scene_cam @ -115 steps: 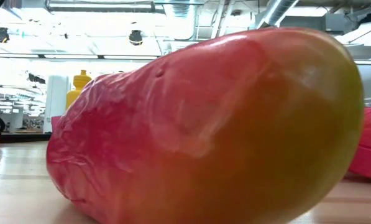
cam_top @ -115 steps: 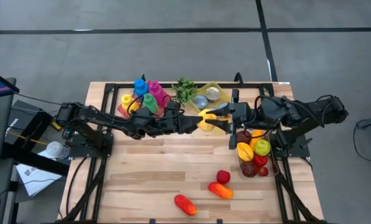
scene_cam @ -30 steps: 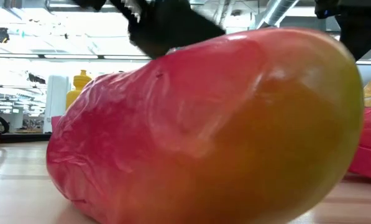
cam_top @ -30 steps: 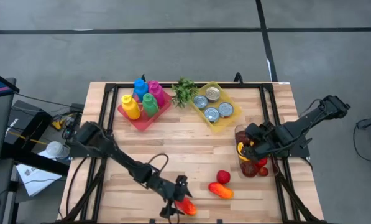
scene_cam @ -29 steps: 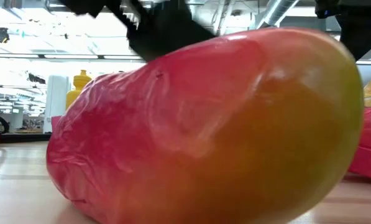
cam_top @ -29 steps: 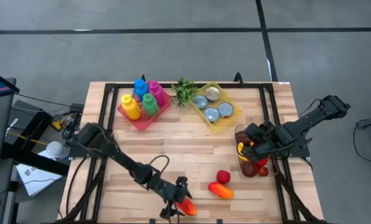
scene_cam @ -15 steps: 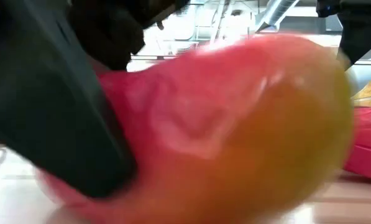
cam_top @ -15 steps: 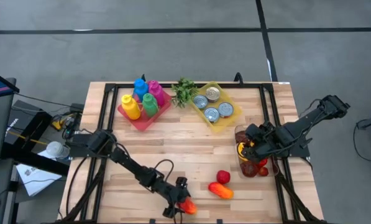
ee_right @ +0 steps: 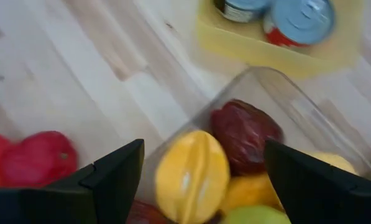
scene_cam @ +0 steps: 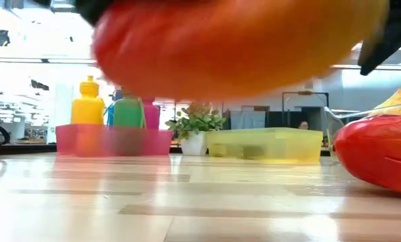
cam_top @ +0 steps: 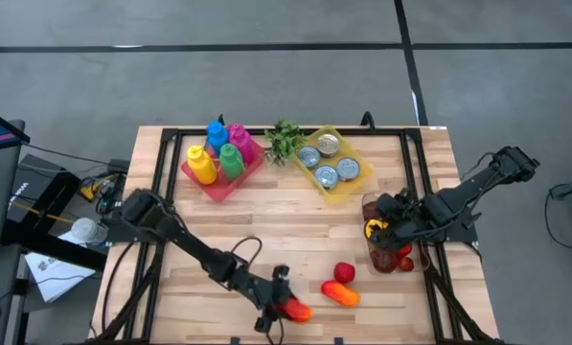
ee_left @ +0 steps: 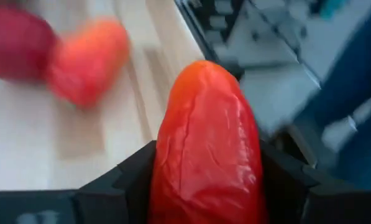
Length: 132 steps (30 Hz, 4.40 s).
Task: Pick & Place Food Item
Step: Put the bottom red mango into the transparent bin
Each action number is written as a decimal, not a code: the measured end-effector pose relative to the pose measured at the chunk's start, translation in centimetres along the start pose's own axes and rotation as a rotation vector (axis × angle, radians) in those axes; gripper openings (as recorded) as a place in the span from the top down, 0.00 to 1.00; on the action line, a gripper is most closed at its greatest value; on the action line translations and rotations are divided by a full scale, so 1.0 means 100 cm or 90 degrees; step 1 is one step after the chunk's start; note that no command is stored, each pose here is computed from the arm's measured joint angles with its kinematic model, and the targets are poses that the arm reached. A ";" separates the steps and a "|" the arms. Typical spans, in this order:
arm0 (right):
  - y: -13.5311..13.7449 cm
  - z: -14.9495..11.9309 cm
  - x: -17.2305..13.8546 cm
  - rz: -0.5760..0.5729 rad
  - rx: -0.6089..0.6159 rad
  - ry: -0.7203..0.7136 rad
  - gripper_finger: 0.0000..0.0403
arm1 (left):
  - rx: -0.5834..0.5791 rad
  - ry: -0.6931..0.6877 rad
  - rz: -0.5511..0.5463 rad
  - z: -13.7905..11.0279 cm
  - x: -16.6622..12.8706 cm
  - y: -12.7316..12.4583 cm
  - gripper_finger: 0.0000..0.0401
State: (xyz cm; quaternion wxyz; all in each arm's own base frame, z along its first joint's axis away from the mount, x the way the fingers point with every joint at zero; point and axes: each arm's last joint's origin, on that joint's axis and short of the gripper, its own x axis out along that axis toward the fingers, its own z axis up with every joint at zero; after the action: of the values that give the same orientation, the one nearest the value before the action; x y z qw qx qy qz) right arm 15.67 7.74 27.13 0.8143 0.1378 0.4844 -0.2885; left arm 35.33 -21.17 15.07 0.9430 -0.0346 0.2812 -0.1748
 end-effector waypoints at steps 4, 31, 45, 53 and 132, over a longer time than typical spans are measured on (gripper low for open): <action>0.009 0.004 -0.001 0.054 -0.004 -0.027 0.20 | -0.061 -0.074 0.094 0.032 -0.027 0.010 0.47; 0.041 0.120 -0.083 0.459 0.036 -0.600 0.20 | -0.109 -0.522 0.238 0.154 -0.185 0.056 0.43; 0.037 0.129 -0.090 0.480 -0.016 -0.678 0.20 | -0.110 -0.540 0.263 0.158 -0.188 0.068 0.42; 0.042 0.139 -0.080 0.489 -0.018 -0.686 0.20 | -0.115 -0.551 0.265 0.160 -0.190 0.080 0.42; 0.033 -0.039 0.014 -0.078 -0.015 0.290 0.32 | -0.189 -0.380 0.117 0.141 -0.168 0.089 0.22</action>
State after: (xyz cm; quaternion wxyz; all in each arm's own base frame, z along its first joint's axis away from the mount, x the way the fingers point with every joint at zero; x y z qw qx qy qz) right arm 15.38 11.86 23.79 0.6664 0.1600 0.6667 -0.2929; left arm 32.64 -7.45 34.13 0.9801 -0.1955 0.0171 -0.0285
